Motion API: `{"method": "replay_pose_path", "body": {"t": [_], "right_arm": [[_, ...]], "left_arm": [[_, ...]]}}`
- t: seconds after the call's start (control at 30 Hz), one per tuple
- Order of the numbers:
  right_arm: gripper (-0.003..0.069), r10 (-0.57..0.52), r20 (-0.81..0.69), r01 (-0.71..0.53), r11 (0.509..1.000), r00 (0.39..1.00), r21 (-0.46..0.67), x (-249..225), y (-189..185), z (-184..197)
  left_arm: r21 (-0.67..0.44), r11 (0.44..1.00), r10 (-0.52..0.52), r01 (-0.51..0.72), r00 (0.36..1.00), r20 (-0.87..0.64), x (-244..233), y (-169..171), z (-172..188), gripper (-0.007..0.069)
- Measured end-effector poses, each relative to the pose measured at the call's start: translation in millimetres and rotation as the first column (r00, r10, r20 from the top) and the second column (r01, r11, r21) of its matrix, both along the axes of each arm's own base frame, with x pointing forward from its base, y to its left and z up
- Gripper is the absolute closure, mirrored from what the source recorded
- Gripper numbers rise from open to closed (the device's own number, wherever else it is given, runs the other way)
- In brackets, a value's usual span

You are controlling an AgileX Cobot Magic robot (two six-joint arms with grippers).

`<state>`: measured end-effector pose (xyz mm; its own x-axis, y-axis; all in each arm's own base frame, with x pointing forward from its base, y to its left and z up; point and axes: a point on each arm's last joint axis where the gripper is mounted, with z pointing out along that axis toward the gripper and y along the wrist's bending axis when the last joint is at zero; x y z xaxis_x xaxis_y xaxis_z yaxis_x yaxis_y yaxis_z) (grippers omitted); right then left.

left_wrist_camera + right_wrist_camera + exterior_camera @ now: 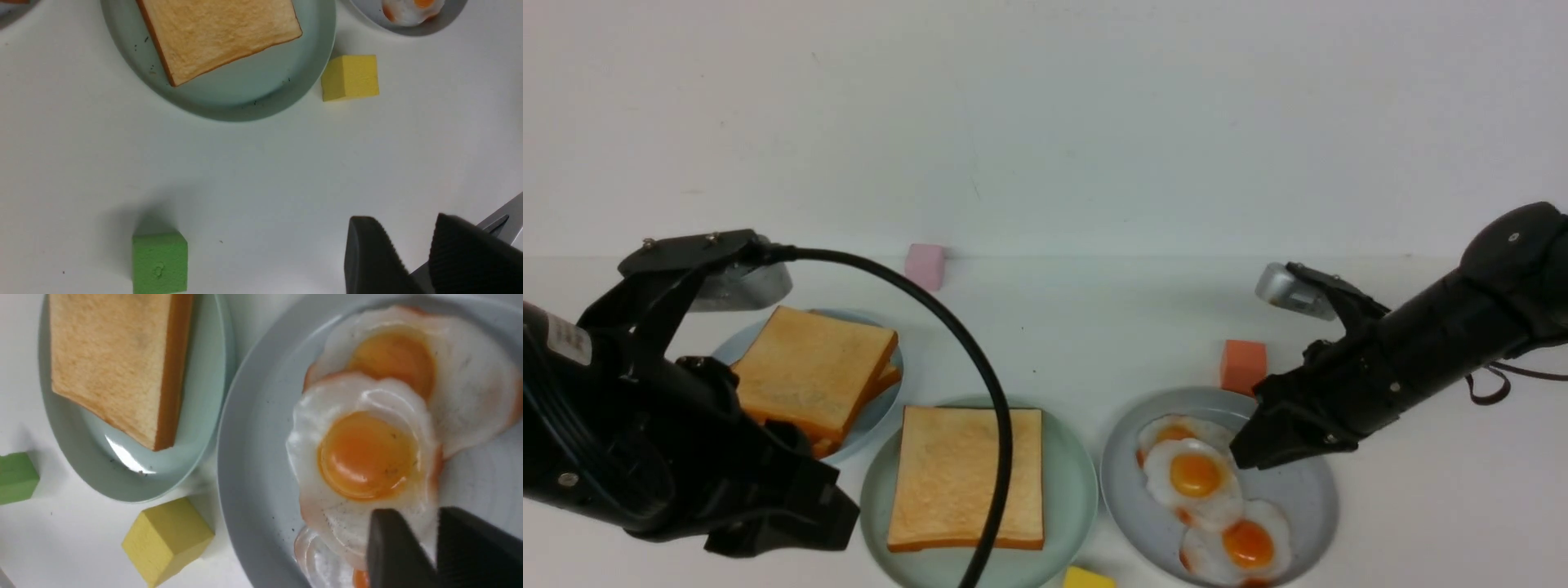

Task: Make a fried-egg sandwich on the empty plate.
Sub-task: Use the right arm to grab a fried egg

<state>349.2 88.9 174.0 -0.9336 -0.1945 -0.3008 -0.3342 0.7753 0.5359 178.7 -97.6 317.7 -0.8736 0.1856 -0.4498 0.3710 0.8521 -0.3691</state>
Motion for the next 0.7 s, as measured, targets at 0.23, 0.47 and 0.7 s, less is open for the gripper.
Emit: {"method": "replay_pose_path", "body": {"t": [0.23, 0.47, 0.7], "right_arm": [[0.0326, -0.005, -0.016, 0.005, 1.000, 1.000, 0.027, 10, 3, -5], [0.0325, 0.004, -0.064, -0.002, 0.999, 0.998, 0.032, 12, 4, -19], [0.0325, 0.007, -0.072, -0.004, 0.999, 0.997, 0.036, 12, 4, -20]], "left_arm": [[0.003, 1.000, -0.005, 0.005, 1.000, -0.009, -1, 0, 0, 0.0387], [0.012, 0.999, -0.033, 0.033, 0.999, 0.003, -1, 0, 0, 0.0387], [-0.007, 0.936, -0.349, 0.352, 0.928, 0.133, -9, -11, 5, 0.0387]]}}
